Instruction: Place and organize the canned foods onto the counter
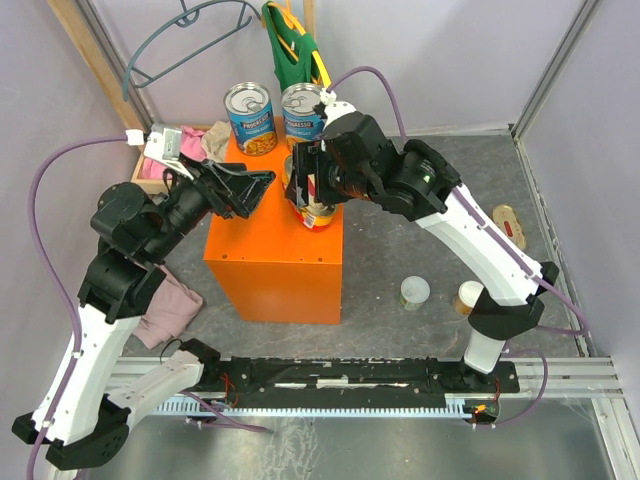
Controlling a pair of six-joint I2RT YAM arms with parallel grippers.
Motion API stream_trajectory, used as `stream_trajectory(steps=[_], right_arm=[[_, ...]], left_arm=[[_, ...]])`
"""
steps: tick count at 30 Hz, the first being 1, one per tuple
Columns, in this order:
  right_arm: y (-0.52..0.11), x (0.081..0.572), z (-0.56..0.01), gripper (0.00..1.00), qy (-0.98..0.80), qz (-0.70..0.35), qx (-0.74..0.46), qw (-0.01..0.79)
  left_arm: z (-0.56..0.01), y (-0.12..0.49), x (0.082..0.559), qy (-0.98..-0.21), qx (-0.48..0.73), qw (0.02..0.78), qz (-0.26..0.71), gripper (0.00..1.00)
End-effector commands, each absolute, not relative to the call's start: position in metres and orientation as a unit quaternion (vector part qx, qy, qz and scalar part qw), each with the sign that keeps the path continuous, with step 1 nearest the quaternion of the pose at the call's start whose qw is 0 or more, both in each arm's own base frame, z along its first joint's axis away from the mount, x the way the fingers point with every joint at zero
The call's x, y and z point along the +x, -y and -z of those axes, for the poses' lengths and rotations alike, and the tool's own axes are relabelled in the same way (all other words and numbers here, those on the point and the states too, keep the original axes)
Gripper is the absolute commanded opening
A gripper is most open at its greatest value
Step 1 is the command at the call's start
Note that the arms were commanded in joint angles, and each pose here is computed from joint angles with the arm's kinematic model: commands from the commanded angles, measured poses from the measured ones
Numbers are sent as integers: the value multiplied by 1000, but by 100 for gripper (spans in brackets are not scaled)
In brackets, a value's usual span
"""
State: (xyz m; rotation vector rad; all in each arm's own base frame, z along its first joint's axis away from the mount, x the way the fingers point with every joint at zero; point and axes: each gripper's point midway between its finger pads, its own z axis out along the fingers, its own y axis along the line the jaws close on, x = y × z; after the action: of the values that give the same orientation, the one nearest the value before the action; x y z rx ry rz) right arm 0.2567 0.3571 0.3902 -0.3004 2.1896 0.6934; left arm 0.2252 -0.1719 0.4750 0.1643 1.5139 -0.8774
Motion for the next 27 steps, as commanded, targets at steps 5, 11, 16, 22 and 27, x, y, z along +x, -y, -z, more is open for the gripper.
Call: stream_trajectory(steps=[5,11,16,22,27], right_arm=[[-358,260,-381,59,-869,-242,-132,410],[-360,254,-382,66,-866,-240,-144,414],[-362,249,-383,74,-863,-239,-155,417],[-364,246,-385,78,-859,-240,-161,423],[-364,247,-385,82,-858,-237,-161,426]], left_arm=[[-482,168,227,-654,79,656,369,88],[-479,168,228,-657,76,653,369,88],[-476,169,230,-660,72,650,370,88],[-476,168,231,-660,68,651,369,89],[-475,167,231,-661,66,650,369,89]])
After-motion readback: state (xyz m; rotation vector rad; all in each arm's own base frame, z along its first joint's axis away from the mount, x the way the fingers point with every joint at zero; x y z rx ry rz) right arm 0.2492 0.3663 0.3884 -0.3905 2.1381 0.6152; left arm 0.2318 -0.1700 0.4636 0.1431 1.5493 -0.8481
